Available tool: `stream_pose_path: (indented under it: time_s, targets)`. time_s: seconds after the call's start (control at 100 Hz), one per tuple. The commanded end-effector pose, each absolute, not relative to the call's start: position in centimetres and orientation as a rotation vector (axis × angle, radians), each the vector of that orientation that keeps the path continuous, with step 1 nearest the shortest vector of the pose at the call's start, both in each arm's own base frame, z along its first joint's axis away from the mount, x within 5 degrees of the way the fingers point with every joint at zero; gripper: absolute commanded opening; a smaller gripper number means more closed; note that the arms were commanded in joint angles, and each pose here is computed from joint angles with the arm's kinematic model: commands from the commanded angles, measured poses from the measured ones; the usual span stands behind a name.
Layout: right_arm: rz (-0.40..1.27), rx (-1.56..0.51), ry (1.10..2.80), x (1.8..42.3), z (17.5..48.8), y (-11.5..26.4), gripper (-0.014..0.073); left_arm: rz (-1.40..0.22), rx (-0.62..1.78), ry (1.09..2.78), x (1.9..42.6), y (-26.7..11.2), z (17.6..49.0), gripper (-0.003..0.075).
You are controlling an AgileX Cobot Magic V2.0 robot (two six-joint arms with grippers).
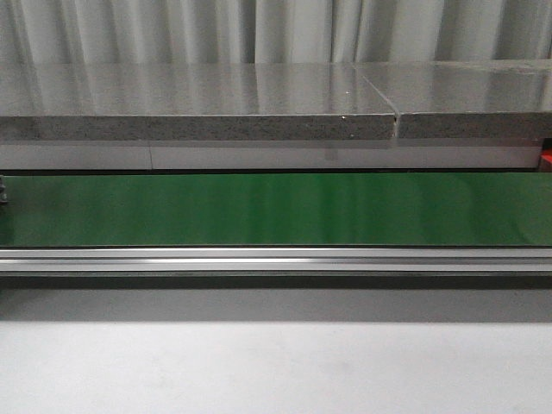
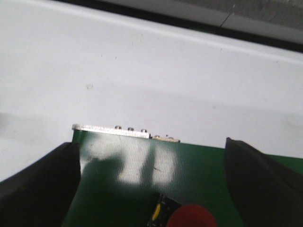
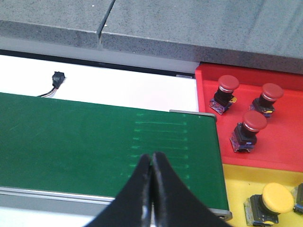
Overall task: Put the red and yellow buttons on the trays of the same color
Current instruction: 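Grasp the red button with the left gripper and set it on the belt, then move the left gripper over the last yellow push button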
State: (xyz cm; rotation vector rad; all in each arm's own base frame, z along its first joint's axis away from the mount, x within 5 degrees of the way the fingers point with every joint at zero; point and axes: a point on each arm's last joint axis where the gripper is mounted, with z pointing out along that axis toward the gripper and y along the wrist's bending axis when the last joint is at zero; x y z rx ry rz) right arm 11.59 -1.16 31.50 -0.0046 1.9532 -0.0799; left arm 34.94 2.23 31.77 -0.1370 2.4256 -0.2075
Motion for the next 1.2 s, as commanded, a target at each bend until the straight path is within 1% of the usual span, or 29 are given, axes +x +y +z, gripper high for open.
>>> stream_pose_path:
  time_s: [0.0,0.12,0.31,0.61,0.79,1.0,1.19]
  targets:
    - [-0.109,0.004,1.860,11.7,33.0,-1.4,-0.0068,-0.206,-0.151,2.286,34.8,2.6,35.4,0.0607]
    - [-0.109,0.004,1.860,11.7,33.0,-1.4,-0.0068,-0.187,-0.214,2.273,34.6,4.2,35.7,0.0607]
    - [-0.109,0.004,1.860,11.7,33.0,-1.4,-0.0068,-0.143,-0.345,2.291,34.5,7.9,34.7,0.0607]
    - [-0.110,0.004,1.859,11.7,33.0,-1.4,-0.0068,-0.106,-0.540,2.381,35.4,13.5,30.1,0.0607]
    - [-0.110,0.004,1.859,11.7,33.0,-1.4,-0.0068,-0.073,-0.596,2.382,36.5,15.5,27.4,0.0606]
    - [-0.110,0.004,1.859,11.7,33.0,-1.4,-0.0068,-0.035,-0.645,2.349,37.4,17.3,25.3,0.0606]
    - [-0.110,0.004,1.859,11.7,33.0,-1.4,-0.0068,-0.025,-0.649,2.363,38.9,18.2,23.6,0.0606]
